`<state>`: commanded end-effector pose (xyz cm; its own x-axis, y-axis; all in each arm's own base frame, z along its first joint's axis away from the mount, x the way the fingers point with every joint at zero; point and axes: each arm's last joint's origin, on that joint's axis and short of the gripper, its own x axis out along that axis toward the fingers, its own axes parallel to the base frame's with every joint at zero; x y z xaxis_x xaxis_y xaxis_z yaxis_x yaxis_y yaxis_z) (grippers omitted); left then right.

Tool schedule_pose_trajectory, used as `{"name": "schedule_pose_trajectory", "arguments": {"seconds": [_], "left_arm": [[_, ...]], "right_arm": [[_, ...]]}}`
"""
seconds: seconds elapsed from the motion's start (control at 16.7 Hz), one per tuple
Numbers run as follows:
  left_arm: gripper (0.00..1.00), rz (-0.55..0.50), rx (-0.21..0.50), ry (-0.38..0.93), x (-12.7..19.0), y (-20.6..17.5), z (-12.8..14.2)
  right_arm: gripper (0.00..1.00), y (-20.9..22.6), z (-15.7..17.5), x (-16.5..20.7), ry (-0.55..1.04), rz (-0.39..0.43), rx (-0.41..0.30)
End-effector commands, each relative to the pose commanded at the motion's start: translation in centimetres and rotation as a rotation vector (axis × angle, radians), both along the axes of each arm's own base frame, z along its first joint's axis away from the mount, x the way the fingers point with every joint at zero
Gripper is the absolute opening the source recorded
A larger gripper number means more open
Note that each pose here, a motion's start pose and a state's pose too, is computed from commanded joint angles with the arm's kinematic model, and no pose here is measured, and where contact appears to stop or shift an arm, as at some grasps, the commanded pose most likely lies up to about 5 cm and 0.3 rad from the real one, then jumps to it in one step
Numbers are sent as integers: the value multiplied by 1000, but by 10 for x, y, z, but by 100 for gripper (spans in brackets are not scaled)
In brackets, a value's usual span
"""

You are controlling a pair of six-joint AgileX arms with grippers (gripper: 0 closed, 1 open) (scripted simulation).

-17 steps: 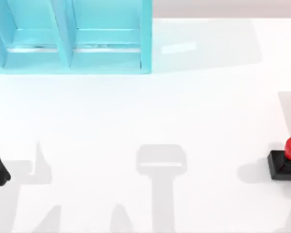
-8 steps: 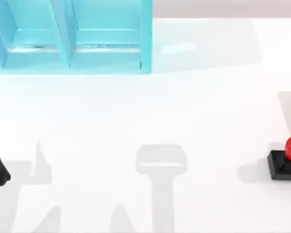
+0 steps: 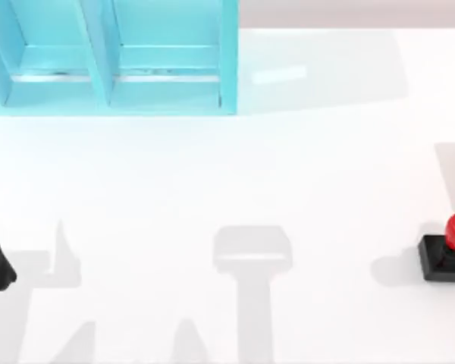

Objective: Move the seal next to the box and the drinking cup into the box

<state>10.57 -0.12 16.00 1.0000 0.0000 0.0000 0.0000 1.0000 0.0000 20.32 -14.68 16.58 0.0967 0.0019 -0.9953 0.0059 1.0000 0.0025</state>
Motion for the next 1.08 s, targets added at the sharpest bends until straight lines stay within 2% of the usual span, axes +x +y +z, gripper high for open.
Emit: {"name": "schedule_pose_trajectory", "arguments": {"seconds": [0.66, 1.08], "left_arm": [[100, 0, 0, 0, 0, 0, 0], [100, 0, 0, 0, 0, 0, 0]], "right_arm": [[98, 0, 0, 0, 0, 0, 0], [100, 0, 0, 0, 0, 0, 0]]}}
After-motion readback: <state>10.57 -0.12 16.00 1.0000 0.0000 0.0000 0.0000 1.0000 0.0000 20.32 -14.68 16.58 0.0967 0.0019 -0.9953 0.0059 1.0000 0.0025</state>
